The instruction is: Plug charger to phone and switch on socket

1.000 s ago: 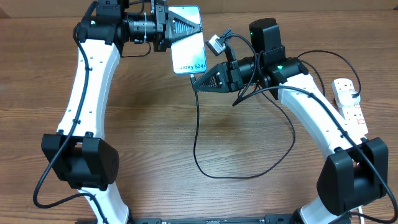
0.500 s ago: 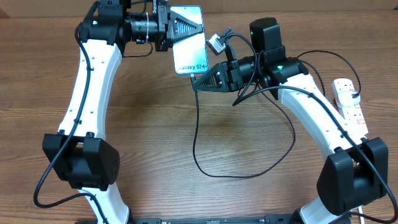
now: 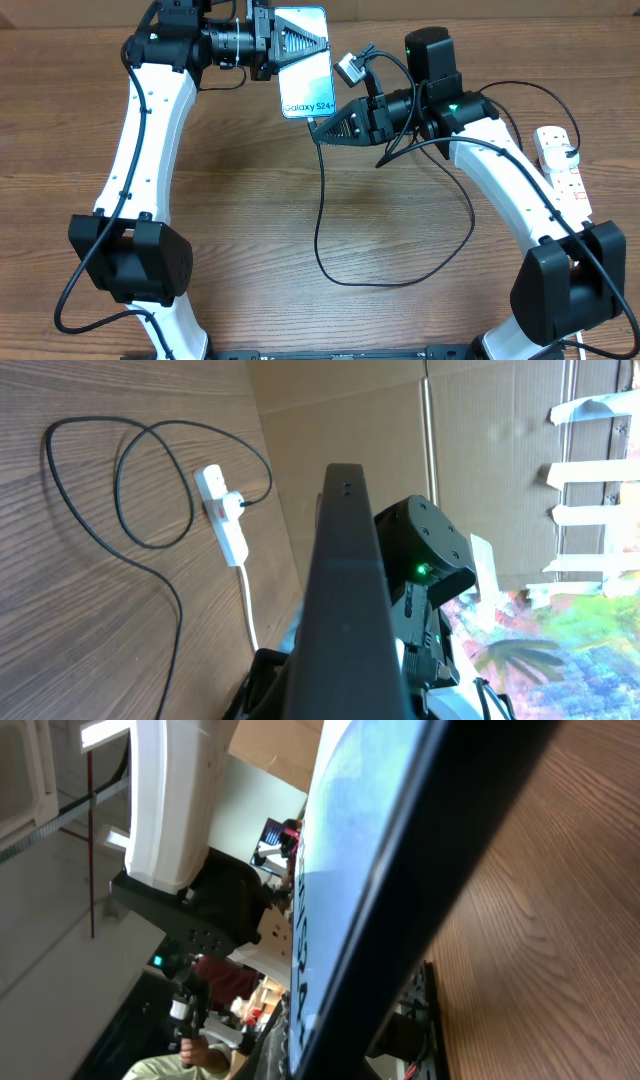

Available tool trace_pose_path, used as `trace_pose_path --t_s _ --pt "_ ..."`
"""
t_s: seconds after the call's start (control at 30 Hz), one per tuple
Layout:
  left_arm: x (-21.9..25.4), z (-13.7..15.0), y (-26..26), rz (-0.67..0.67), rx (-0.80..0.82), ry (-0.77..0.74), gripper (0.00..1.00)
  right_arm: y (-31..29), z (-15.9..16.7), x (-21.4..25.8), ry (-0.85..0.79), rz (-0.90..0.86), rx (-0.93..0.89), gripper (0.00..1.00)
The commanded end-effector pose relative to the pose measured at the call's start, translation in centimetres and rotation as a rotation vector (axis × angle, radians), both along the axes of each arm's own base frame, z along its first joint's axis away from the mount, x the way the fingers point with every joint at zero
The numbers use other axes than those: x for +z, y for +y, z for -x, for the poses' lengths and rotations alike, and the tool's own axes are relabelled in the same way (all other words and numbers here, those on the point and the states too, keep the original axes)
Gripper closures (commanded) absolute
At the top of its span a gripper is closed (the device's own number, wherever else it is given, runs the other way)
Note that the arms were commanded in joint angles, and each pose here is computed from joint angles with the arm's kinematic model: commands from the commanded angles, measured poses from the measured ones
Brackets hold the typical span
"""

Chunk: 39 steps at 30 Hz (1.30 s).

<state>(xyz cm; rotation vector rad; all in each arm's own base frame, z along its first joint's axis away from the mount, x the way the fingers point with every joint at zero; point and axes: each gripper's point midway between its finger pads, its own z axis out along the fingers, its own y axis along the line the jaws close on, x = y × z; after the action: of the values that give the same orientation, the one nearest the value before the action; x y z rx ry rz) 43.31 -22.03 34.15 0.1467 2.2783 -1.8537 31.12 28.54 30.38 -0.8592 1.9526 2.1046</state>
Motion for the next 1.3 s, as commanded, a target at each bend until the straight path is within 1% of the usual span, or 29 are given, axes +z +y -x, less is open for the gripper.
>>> trace_pose_path --t_s 0.0,0.77,1.07,1.27 --pt "1.3 1.3 -0.9 0.039 -0.063 -0.028 0.96 -0.4 -0.9 1.8 -0.040 0.013 -0.059 0.96" --pt "1.2 1.4 -1.3 0.033 -0.067 -0.033 0.96 0.2 -3.0 1.4 0.005 0.078 -0.172 0.96" --pt "1.0 1.3 -1.2 0.023 -0.056 -0.032 0.96 1.7 -3.2 2.7 -0.008 0.060 -0.187 0.96" --pt "0.7 1.5 -1.2 0.019 -0.059 -0.012 0.96 1.8 -4.2 2.8 0.002 0.069 -0.242 0.96"
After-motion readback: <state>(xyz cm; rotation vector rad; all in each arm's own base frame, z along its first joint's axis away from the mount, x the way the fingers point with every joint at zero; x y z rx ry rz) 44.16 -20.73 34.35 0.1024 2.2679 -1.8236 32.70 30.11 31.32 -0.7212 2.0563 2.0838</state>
